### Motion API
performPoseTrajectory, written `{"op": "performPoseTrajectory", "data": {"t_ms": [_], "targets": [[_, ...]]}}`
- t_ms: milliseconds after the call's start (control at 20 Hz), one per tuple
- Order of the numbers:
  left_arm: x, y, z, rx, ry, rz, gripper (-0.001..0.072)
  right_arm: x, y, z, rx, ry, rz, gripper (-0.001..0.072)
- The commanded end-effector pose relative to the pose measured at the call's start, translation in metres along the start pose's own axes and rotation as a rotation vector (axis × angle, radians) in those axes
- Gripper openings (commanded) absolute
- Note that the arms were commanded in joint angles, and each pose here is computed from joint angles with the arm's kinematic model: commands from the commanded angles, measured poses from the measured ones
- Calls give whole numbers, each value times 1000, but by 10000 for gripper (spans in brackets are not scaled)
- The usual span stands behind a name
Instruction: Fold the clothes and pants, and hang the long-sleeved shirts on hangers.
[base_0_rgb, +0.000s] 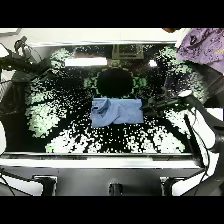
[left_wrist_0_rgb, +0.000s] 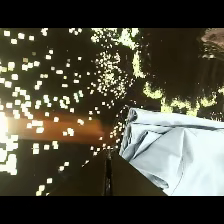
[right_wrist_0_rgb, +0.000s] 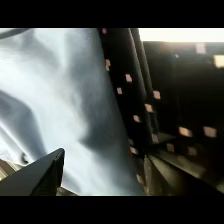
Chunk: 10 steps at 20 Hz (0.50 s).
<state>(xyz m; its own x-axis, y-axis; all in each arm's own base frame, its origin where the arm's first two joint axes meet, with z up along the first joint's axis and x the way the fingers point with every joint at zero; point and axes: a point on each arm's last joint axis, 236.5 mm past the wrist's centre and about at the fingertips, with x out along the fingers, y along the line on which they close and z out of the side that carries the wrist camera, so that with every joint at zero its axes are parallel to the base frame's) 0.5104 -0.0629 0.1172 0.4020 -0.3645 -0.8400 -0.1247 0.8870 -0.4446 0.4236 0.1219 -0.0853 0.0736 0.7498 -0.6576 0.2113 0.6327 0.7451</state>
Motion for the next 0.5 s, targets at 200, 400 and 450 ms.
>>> {"op": "performPoseTrajectory", "data": {"t_ms": [200, 400, 450], "targets": [[0, 3, 1, 1, -2, 9, 15, 32, 12, -6, -21, 25, 5, 160], [0, 2, 1, 1, -2, 9, 15, -5, 60, 23, -91, -60, 19, 30], [0, 2, 1, 1, -2, 9, 15, -20, 75, 36, -105, -98, 1, 30]]}}
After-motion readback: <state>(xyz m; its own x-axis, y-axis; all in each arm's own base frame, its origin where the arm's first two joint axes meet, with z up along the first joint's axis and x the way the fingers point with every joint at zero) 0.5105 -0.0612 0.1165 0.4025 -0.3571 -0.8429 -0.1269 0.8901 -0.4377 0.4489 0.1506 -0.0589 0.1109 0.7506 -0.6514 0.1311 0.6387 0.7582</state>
